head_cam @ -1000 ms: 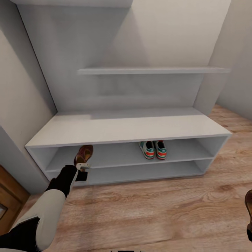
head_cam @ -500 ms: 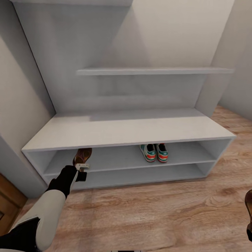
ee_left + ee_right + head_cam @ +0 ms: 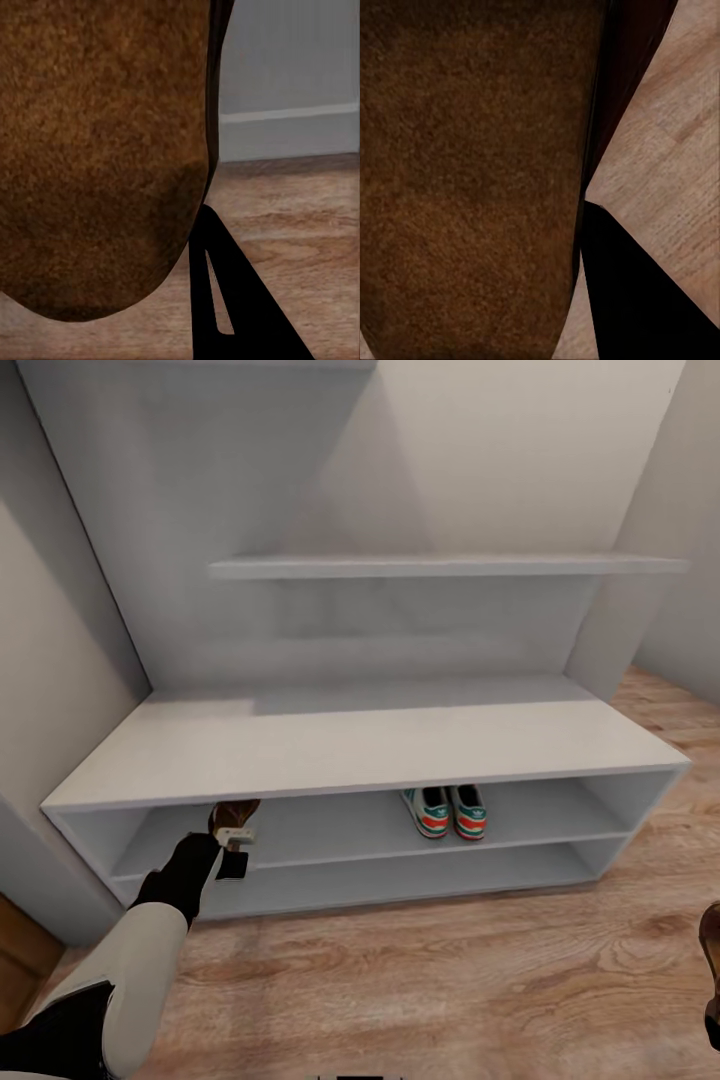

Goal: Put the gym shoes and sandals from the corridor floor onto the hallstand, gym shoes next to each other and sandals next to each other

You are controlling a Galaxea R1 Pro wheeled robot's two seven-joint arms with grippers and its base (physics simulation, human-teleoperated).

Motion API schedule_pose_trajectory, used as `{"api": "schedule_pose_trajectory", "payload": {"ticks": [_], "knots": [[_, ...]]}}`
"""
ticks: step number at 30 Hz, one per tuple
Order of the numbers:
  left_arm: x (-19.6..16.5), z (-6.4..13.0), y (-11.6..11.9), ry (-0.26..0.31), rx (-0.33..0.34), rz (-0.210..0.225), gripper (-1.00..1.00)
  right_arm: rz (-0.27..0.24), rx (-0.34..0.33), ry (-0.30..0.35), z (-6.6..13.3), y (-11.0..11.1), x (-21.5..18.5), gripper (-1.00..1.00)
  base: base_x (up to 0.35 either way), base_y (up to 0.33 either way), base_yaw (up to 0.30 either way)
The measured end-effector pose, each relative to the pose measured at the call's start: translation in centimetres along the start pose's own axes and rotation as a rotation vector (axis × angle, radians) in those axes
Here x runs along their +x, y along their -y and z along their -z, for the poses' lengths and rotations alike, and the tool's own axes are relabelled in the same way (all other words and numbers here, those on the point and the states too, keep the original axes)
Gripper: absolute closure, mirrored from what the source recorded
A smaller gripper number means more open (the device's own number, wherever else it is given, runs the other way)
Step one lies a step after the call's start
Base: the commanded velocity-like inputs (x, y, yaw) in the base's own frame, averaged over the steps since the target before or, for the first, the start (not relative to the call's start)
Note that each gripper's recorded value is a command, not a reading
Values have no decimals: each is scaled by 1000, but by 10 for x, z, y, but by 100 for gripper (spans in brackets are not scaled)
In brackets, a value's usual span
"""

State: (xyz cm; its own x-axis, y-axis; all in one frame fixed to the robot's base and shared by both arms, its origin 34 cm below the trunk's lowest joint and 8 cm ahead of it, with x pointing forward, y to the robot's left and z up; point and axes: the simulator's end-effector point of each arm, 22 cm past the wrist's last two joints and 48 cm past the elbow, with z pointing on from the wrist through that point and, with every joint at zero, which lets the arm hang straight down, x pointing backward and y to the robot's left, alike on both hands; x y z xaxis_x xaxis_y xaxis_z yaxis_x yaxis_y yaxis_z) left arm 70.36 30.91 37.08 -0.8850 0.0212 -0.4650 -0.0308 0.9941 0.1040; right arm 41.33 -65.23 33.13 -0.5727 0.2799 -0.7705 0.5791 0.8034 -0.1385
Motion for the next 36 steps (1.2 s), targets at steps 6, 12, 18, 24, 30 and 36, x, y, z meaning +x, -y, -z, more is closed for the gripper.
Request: {"api": "schedule_pose_trajectory", "payload": {"ticks": [6, 12, 18, 24, 30, 36], "knots": [[0, 0, 0, -1, 0, -1, 100, 0, 0, -1, 0, 0, 0, 100, 162, 0, 0], [0, 0, 0, -1, 0, -1, 100, 0, 0, 0, 0, 0, 0, 100, 53, 0, 0], [0, 0, 0, 1, -1, -1, 100, 0, 0, 0, 0, 0, 0, 100, 195, 0, 0], [0, 0, 0, 1, -1, 0, 100, 0, 0, -1, 0, 0, 0, 100, 32, 0, 0], [0, 0, 0, 0, 0, 0, 100, 0, 0, -1, 0, 0, 1, 100, 73, 0, 0], [-1, 0, 0, 1, 0, 1, 100, 0, 0, -1, 0, 0, 1, 100, 51, 0, 0]]}}
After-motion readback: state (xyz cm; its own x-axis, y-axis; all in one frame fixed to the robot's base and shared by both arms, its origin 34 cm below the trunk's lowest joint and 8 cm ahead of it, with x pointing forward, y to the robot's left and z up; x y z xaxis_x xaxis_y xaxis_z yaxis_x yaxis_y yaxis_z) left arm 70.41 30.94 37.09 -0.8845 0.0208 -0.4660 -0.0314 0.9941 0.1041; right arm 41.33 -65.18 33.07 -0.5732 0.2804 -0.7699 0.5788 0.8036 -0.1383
